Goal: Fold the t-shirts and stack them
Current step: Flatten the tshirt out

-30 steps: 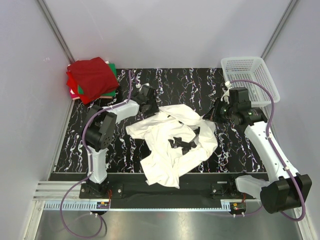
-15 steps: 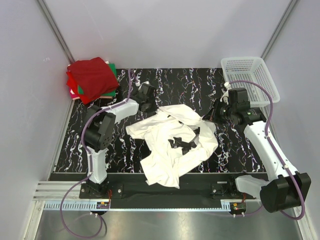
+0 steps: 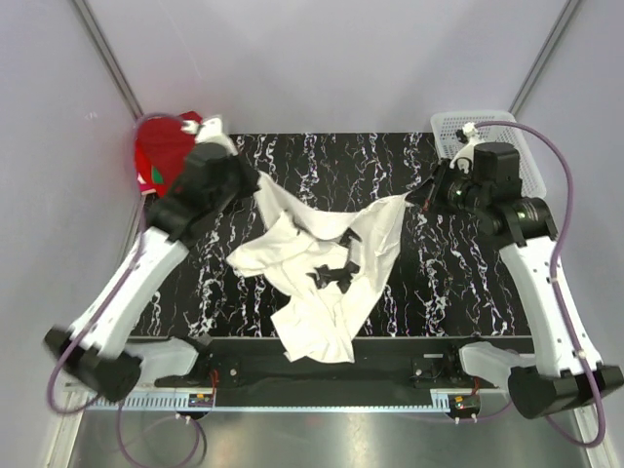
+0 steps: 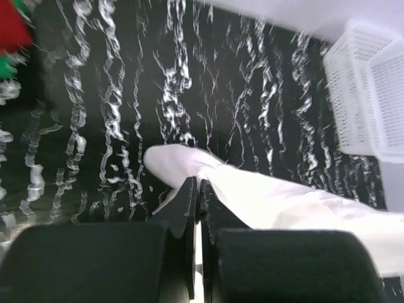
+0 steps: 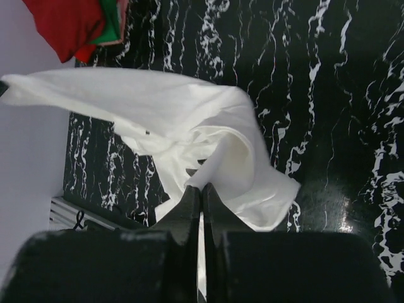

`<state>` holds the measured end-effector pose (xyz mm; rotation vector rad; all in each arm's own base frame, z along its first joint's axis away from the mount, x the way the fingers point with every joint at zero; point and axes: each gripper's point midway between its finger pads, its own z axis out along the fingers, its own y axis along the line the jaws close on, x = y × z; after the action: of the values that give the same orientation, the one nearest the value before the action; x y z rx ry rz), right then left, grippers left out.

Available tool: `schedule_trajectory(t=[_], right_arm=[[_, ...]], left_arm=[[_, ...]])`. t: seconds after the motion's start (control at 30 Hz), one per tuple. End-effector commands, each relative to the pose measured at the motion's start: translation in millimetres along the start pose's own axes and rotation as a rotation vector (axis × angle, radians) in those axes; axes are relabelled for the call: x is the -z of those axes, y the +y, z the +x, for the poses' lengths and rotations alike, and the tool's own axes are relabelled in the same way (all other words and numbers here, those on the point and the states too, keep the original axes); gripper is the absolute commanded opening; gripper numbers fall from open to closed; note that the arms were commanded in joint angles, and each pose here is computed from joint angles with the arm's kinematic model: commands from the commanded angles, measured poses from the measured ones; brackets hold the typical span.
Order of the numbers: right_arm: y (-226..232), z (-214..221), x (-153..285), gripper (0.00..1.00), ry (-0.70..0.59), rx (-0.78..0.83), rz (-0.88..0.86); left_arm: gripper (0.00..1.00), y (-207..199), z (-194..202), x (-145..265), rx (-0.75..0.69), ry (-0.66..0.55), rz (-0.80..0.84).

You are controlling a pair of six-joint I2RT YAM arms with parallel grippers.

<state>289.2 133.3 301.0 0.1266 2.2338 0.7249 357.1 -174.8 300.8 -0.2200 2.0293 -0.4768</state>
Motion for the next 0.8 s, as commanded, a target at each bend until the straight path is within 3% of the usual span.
schedule_trajectory(t=[0.0,0.17,0.37,0.5,0.77], right_arm=[[30,-36,61,0.0,-0.17,0.094,-0.033],[65,-73,140,0.0,-0.409,0.171,-0.073],[95,-89,240,0.0,-0.719,0.25,-0.141],[106,-81,306,0.0,-0.921,0.3,-0.188],[141,-55,413,0.0,-1.163,0.494,-0.366]], left_arm=[[0.0,15,-56,86,-0.063,-0.169,-0.038],[0.0,15,-99,183,-0.144,-0.285,0.009],[0.0,18,-119,284,-0.2,-0.458,0.133],[0.0,16,-121,350,-0.213,-0.596,0.272],[0.0,22,-131,463,-0.232,-0.881,0.434]])
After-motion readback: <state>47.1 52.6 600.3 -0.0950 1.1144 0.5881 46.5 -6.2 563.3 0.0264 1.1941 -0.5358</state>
